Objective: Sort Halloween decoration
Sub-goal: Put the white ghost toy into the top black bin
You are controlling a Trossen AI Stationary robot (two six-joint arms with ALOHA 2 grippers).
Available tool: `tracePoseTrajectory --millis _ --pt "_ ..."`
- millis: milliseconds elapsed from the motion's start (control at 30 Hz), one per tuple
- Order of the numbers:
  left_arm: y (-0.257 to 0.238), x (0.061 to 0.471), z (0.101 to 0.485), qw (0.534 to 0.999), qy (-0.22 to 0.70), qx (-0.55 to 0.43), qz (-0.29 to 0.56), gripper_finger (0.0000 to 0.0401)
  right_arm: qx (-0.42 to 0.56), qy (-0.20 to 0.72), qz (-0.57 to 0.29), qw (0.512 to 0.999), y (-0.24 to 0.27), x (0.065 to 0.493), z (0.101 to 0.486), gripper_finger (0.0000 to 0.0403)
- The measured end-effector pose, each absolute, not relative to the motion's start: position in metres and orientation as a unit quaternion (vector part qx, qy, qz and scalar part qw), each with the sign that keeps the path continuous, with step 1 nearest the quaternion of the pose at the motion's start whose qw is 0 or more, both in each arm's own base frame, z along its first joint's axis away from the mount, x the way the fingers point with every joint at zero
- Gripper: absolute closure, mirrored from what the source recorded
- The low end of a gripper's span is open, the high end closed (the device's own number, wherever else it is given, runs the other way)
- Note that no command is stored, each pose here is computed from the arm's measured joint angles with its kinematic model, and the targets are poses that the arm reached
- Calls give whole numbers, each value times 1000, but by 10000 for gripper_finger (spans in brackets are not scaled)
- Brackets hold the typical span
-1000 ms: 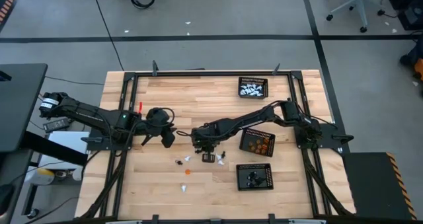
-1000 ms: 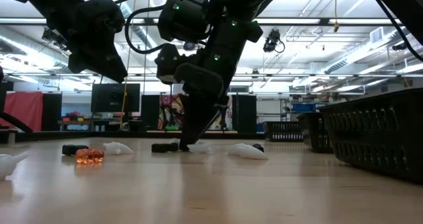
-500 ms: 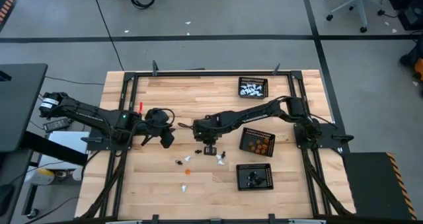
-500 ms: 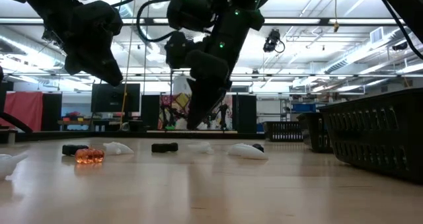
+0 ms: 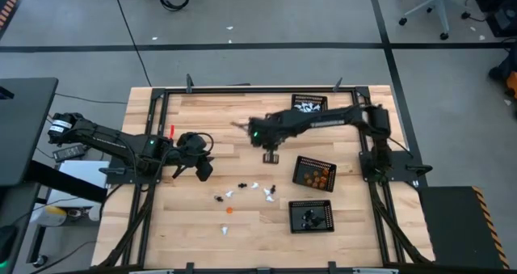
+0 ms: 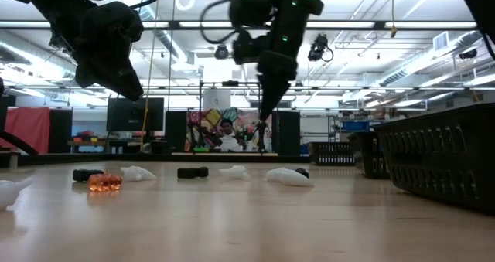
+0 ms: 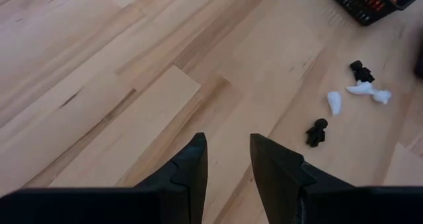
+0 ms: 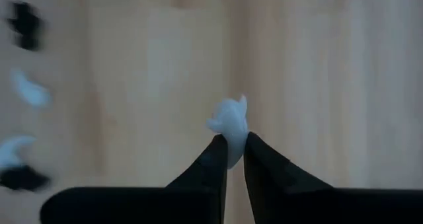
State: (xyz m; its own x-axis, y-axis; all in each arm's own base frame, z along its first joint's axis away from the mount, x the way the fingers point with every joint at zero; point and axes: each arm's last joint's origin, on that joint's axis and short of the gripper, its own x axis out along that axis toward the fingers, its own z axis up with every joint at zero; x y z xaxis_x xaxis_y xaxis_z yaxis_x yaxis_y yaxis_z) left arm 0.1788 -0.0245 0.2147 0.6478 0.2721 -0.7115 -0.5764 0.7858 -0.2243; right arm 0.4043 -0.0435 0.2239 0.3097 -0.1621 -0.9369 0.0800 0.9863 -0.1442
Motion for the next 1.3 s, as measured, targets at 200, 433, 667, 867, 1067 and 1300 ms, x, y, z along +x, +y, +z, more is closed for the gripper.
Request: tracePoseTrajectory --millis 200,433,667,867,1067,1300 --pt "-24 179 215 878 341 -230 244 278 -11 576 -149 804 -95 350 236 355" --pt "-25 179 215 877 337 -238 246 278 33 525 -266 808 -150 280 245 355" --pt "-25 183 218 884 315 -251 239 278 121 524 -317 781 -200 230 233 355" --pt "-25 183 219 877 307 -275 247 278 181 515 -333 769 -223 204 229 348" --pt "-25 183 219 876 305 -280 248 278 235 493 -319 775 -231 193 229 318" --pt "-25 183 219 876 305 -280 248 278 252 497 -316 768 -227 194 228 306"
